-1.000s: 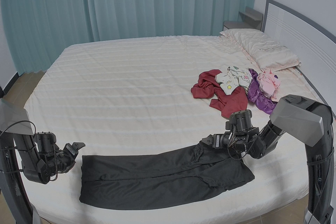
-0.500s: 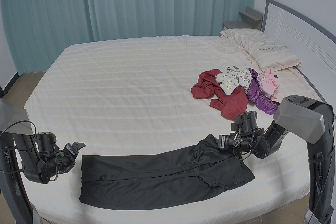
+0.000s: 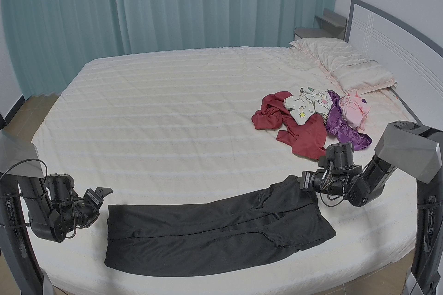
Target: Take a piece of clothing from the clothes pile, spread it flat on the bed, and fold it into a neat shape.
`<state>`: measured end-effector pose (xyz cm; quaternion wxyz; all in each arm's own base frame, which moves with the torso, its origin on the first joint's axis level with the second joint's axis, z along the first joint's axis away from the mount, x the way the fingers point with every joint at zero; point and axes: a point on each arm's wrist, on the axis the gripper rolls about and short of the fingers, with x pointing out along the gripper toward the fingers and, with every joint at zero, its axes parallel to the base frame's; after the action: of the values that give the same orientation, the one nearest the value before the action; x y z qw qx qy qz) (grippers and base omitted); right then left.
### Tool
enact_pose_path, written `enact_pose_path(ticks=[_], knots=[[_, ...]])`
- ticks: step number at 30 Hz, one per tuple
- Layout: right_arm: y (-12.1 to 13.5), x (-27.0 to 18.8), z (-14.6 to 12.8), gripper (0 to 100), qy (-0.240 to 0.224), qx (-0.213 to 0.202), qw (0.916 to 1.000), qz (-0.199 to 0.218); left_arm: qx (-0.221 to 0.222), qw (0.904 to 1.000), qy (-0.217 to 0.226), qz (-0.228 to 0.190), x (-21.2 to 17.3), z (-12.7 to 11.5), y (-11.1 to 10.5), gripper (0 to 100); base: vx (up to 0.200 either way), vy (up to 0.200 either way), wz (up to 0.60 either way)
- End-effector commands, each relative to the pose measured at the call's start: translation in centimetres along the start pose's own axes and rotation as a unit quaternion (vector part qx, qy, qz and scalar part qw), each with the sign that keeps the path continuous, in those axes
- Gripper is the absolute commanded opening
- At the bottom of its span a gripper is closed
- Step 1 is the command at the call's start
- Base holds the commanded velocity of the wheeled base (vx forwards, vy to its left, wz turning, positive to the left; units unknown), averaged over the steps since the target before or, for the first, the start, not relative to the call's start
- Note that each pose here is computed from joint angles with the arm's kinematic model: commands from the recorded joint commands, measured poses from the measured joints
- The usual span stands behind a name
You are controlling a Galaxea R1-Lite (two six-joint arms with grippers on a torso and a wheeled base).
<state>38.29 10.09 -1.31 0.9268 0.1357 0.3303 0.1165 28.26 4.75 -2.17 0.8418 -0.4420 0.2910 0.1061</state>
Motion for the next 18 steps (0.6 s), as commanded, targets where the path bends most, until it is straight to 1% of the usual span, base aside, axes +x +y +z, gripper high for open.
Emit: enact_pose_path(ticks=[1, 10, 11, 15, 17, 18], knots=[[-0.2, -0.6, 0.2, 0, -0.005, 0.002, 1.0000, -0.002, -0.001, 1.0000, 0.000, 0.001, 0.0, 0.0, 0.1, 100, 0.000, 0.000, 0.00], [-0.9, -0.3, -0.7, 0, 0.011, 0.001, 0.9999, -0.010, 0.000, 1.0000, 0.001, 0.001, 0.0, 0.0, 0.0, 100, 0.000, 0.000, 0.00], [-1.0, -0.1, -1.0, 100, 0.015, 0.000, 0.9998, -0.011, -0.001, 1.0000, 0.000, 0.001, 0.0, 0.0, 0.1, 100, 0.000, 0.000, 0.00], [-0.9, -0.3, -0.7, 100, 0.013, -0.001, 0.9999, -0.011, 0.000, 1.0000, 0.001, 0.001, 0.0, 0.0, 0.0, 100, 0.000, 0.000, 0.00], [-0.8, -0.4, -0.3, 100, 0.003, -0.002, 0.9999, -0.010, -0.001, 1.0000, 0.000, 0.001, 0.0, 0.0, 0.1, 100, 0.000, 0.000, 0.00], [-0.4, -0.6, 0.4, 100, -0.011, -0.003, 0.9999, -0.008, 0.000, 1.0000, 0.000, 0.000, 0.0, 0.0, 0.0, 100, 0.000, 0.000, 0.00]])
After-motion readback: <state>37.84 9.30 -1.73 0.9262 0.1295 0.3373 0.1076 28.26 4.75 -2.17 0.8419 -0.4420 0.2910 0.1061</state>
